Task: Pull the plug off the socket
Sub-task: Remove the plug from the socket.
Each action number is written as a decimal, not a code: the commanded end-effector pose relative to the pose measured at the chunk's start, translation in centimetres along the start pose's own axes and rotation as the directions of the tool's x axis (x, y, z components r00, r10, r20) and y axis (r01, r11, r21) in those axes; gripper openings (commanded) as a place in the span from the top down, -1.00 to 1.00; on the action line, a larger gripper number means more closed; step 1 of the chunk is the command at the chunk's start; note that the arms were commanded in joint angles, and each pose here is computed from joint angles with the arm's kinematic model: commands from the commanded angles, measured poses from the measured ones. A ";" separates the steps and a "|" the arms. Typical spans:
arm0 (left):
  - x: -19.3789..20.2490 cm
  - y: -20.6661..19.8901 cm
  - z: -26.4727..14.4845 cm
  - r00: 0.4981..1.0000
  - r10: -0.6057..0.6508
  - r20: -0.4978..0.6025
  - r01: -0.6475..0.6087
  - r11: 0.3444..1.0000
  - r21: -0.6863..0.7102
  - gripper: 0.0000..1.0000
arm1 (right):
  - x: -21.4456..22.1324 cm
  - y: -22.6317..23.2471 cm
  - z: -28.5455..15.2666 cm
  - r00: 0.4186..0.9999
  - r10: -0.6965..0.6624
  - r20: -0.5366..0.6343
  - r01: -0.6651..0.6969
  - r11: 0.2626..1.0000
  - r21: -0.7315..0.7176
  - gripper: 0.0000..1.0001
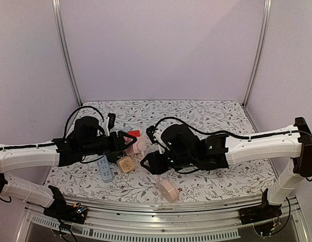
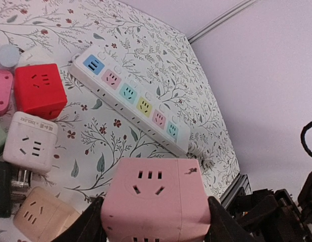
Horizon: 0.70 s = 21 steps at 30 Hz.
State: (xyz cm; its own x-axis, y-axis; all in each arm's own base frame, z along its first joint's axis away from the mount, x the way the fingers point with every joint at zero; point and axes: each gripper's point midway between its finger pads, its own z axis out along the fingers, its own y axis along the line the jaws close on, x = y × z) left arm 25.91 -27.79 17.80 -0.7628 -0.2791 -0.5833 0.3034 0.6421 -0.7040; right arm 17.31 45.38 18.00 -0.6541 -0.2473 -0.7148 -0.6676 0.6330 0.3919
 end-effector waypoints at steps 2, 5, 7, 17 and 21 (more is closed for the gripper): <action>-1.7 -1.9 -0.4 0.999 -0.024 0.046 0.022 0.999 0.049 0.56 | 0.3 0.3 1.9 0.998 -0.061 0.000 0.061 0.998 0.033 0.11; -1.7 -1.9 -0.4 0.998 -0.029 0.048 0.027 0.998 0.051 0.57 | 0.3 0.0 2.6 0.996 -0.088 0.006 0.087 0.994 0.067 0.23; -1.7 -2.0 -0.4 0.998 -0.032 0.045 0.029 0.998 0.055 0.57 | -0.1 -0.3 2.8 0.994 -0.103 0.024 0.100 0.990 0.101 0.30; -1.7 -2.0 -0.2 0.999 -0.031 0.043 0.028 0.998 0.054 0.58 | -0.8 -1.1 3.7 0.992 -0.115 0.049 0.104 0.978 0.181 0.43; -1.8 -2.0 -0.1 0.999 -0.027 0.045 0.024 0.998 0.055 0.60 | -0.3 -1.1 4.3 0.994 -0.107 0.036 0.098 0.979 0.178 0.54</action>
State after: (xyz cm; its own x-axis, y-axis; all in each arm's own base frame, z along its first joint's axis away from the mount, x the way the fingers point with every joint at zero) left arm 25.89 -27.72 17.64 -0.7722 -0.2922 -0.5643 0.2801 0.6406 -0.7150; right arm 19.72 47.39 15.94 -0.5657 -0.2790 -0.7760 -0.6626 0.7140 0.2264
